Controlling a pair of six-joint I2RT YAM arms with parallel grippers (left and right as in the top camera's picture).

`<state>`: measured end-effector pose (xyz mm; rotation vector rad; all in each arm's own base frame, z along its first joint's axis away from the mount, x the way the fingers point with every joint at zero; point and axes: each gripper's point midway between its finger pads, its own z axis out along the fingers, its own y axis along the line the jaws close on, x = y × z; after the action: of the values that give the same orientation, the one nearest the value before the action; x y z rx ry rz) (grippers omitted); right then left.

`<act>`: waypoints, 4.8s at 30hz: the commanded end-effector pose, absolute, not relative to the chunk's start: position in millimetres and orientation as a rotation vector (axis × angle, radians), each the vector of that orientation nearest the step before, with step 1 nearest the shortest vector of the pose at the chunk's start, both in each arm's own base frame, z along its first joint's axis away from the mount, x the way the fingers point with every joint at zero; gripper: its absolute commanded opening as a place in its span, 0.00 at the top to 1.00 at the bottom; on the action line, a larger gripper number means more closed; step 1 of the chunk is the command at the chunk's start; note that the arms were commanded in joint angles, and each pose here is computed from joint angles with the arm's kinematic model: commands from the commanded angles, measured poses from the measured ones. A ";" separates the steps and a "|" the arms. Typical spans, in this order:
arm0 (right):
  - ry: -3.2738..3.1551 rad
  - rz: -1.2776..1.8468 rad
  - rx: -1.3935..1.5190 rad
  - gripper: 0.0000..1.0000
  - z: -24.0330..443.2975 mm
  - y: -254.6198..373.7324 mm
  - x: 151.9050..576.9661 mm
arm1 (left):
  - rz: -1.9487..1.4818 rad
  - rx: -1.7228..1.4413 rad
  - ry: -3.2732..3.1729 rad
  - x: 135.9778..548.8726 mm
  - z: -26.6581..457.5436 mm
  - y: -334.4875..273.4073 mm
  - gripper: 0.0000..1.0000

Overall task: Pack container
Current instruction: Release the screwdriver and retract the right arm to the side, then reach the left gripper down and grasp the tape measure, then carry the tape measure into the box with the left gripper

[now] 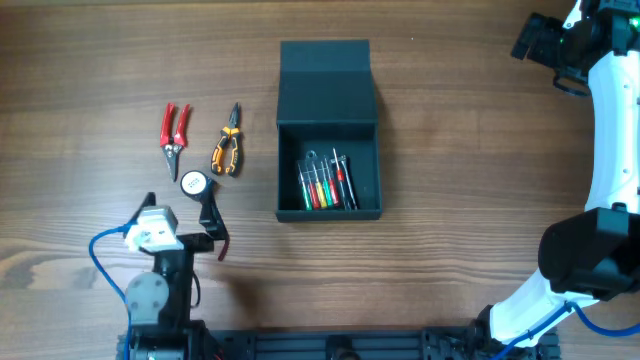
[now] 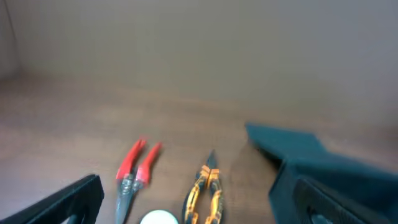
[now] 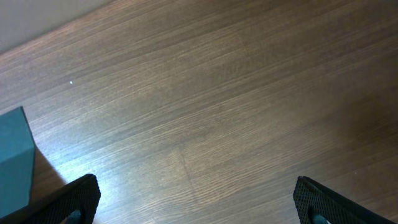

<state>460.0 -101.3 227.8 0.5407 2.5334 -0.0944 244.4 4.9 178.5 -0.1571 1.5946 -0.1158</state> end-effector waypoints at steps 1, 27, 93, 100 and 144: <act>2.503 -0.081 0.510 0.00 241.1 -97.9 463.7 | -0.172 -0.057 1.485 240.2 215.9 -11.3 0.00; 2.503 -0.080 0.510 0.00 241.1 -97.9 463.7 | -0.217 0.166 2.873 330.0 143.8 -26.8 0.00; 2.503 -0.081 0.510 0.00 241.1 -97.9 463.7 | -0.084 0.442 3.033 307.5 -23.6 13.3 0.60; 2.503 -0.081 0.510 0.00 241.1 -97.9 463.7 | -0.078 0.396 3.039 307.4 -20.5 14.2 0.58; 2.503 -0.081 0.510 0.00 241.1 -97.9 463.7 | -0.543 0.691 2.367 355.8 187.5 -232.7 0.73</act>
<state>461.7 -100.3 229.9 0.5363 2.5261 -0.0842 347.3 -223.0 207.2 0.7002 2.3133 -0.5023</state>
